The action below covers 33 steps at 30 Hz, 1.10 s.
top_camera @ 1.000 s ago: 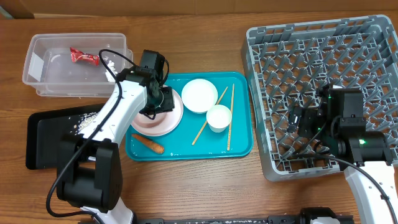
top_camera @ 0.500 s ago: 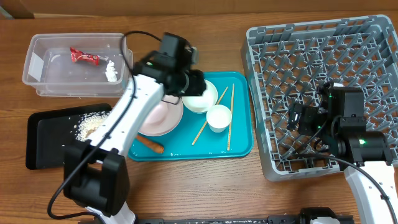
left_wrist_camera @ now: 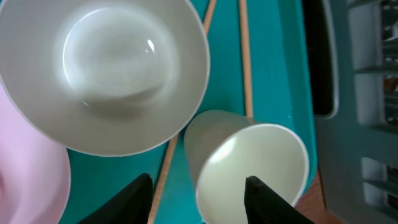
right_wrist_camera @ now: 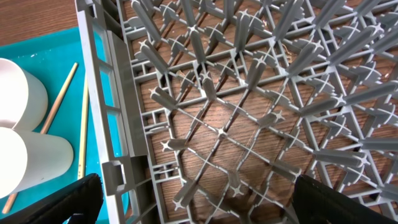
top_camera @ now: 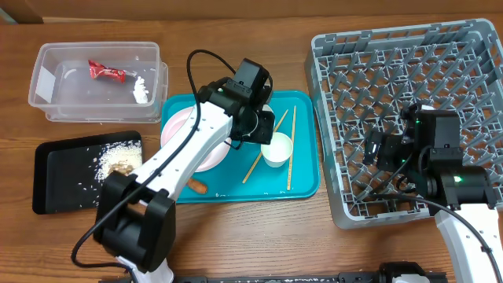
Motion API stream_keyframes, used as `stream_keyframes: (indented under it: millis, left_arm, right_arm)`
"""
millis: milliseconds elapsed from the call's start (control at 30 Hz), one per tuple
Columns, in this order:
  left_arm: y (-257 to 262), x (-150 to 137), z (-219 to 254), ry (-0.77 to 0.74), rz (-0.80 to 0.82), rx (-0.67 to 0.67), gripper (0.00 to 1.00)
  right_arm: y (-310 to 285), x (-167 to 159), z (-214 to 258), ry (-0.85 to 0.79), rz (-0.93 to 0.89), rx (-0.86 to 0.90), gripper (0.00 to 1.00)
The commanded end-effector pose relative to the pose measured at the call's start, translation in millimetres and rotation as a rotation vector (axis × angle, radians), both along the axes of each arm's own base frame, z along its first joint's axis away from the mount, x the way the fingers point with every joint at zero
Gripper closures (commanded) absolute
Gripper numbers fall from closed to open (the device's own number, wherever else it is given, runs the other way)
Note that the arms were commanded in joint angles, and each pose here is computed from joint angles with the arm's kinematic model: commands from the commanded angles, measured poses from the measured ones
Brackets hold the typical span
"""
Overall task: Sort waste into correct bins and load items into the dishwasher
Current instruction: 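Grasp a white cup with the left gripper and lift it, then hand the white cup from the left gripper to the right gripper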
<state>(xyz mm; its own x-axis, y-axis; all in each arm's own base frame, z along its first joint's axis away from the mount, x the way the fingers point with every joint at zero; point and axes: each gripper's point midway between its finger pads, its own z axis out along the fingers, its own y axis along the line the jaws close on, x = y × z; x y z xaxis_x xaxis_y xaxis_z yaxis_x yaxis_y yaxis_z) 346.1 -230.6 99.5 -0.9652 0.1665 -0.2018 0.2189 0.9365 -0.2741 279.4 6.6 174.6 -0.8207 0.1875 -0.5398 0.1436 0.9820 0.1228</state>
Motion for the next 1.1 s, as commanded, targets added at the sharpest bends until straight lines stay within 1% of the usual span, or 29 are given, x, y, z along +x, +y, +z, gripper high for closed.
stream_keyframes:
  millis: [0,33,100,133,167,200,267,333,367,400,433,467,500,533,567,600,633,667,700,733,833,967,1067]
  left_arm:
    - [-0.3,-2.8,-22.3,0.053,0.003,0.041,0.52]
    - [-2.1,-4.8,-24.2,0.067,0.001,0.034,0.54]
    - [-8.6,-8.4,-28.7,0.094,-0.011,0.008,0.65]
    - [-10.7,-8.7,-28.7,0.098,-0.013,-0.003,0.73]
    - [-13.9,-8.8,-27.6,0.101,-0.015,-0.021,0.88]
    - [-16.5,-8.6,-25.9,0.106,-0.005,-0.037,0.96]
    - [-26.0,-4.6,-8.7,0.136,-0.005,-0.145,0.96]
    - [-31.9,0.0,7.6,0.159,-0.005,-0.242,0.96]
    - [-34.1,3.3,16.7,0.169,-0.005,-0.298,0.96]
    - [-36.2,8.5,29.9,0.181,-0.006,-0.38,0.96]
    - [-39.3,15.6,48.1,0.192,-0.017,-0.509,0.96]
    - [-40.1,19.8,58.8,0.201,-0.019,-0.586,0.96]
    - [-39.4,25.4,71.6,0.217,-0.011,-0.676,0.96]
    - [-38.4,28.8,77.4,0.224,-0.004,-0.718,0.96]
    - [-36.8,33.1,87.3,0.237,0.004,-0.78,0.96]
    - [-35.7,37.7,104.6,0.247,-0.012,-0.878,0.96]
    - [-36.3,38.1,111.3,0.249,-0.029,-0.913,0.96]
    - [-39.7,36.7,128.8,0.258,-0.078,-1.0,0.96]
    - [-41.2,36.1,133.6,0.267,-0.088,-1.022,0.96]
    - [-44.2,34.9,136.5,0.276,-0.095,-1.033,0.96]
    - [-54.3,31.1,138.7,0.292,-0.105,-1.036,0.96]
    - [-71.3,22.8,142.7,0.298,-0.147,-1.041,0.96]
    - [-84.3,12.9,147.1,0.321,-0.183,-1.053,0.96]
  right_arm:
    - [0.1,3.7,11.0,-0.029,0.0,-0.004,0.0]
    - [0.1,3.5,10.8,-0.028,0.0,-0.004,0.0]
    - [0.1,3.5,10.8,-0.028,0.0,-0.004,0.0]
    - [0.0,3.5,10.8,-0.028,0.0,-0.004,0.0]
    - [0.0,3.5,10.8,-0.028,0.0,-0.004,0.0]
    - [0.0,3.5,10.8,-0.028,0.0,-0.004,0.0]
    - [-8.0,3.7,11.0,-0.029,-0.028,-0.042,0.0]
    - [-28.7,4.5,13.5,-0.041,-0.135,-0.104,0.0]
    - [-44.5,4.9,16.7,-0.057,-0.226,-0.135,0.0]
    - [-57.3,7.6,21.1,-0.083,-0.293,-0.143,0.0]
    - [-64.1,15.5,26.1,-0.122,-0.314,-0.106,0.0]
    - [-62.4,22.5,28.4,-0.145,-0.291,-0.06,0.0]
    - [-51.9,34.4,31.8,-0.181,-0.213,0.046,0.0]
    - [-41.1,40.7,34.6,-0.201,-0.142,0.116,0.0]
    - [-16.8,48.3,42.4,-0.241,0.017,0.248,0.0]
    - [32.4,46.0,66.9,-0.328,0.342,0.487,0.0]
    - [48.6,41.2,78.3,-0.364,0.457,0.575,0.0]
    - [74.3,29.8,99.9,-0.427,0.662,0.748,0.0]
    - [82.8,25.5,106.4,-0.442,0.733,0.815,0.0]
    - [89.8,22.3,110.5,-0.448,0.787,0.867,0.0]
    - [107.8,18.7,108.8,-0.421,0.868,0.934,0.0]
    - [126.0,17.8,104.8,-0.403,0.933,0.944,0.0]
    - [132.1,22.0,101.6,-0.412,0.947,0.902,0.0]
